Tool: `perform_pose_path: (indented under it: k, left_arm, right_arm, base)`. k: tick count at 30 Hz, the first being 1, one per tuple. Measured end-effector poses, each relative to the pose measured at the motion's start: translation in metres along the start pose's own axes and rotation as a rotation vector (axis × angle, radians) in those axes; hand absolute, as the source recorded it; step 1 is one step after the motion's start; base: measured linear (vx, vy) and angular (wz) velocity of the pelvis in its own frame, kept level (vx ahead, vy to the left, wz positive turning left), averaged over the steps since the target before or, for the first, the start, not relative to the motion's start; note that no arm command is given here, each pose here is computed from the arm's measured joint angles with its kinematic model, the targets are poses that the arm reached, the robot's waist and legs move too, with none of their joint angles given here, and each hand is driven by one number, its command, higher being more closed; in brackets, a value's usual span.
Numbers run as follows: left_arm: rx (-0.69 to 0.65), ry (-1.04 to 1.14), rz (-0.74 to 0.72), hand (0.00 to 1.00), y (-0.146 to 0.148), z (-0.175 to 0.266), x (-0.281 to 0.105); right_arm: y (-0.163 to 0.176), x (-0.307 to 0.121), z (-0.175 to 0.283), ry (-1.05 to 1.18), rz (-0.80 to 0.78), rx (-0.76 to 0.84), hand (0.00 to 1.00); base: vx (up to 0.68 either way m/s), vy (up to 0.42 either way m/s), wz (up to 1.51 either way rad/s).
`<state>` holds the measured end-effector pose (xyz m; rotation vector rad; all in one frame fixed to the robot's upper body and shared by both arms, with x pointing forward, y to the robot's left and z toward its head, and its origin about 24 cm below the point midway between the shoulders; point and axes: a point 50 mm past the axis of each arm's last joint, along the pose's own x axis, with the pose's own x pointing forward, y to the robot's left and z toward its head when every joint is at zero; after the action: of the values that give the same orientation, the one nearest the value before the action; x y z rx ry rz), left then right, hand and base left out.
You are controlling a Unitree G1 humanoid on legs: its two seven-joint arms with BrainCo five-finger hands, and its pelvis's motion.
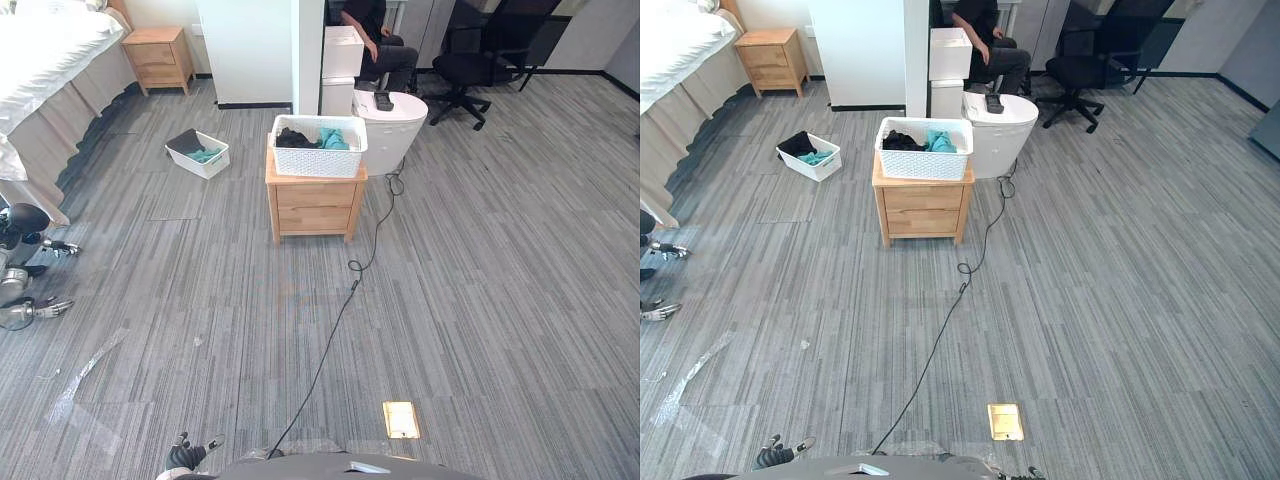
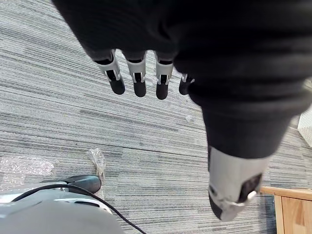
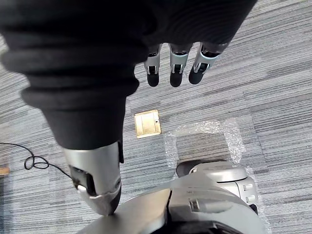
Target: Pick up the laundry basket with both hands and put the clothes into the washing machine.
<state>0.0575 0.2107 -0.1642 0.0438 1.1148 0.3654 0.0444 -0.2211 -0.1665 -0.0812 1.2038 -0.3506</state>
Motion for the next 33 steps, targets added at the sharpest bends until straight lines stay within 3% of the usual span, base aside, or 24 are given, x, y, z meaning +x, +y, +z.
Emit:
perform_pose_path:
  k: [33]
  left_arm:
    - [-0.005,0.012,0.002,0.0,0.0017,-0.0016,0.0006]
  right_arm:
    - [0.0014,-0.0002,-0.0009,0.004,0.004,-0.017,0.0]
  base:
    - [-0.03,-0.022,0.01]
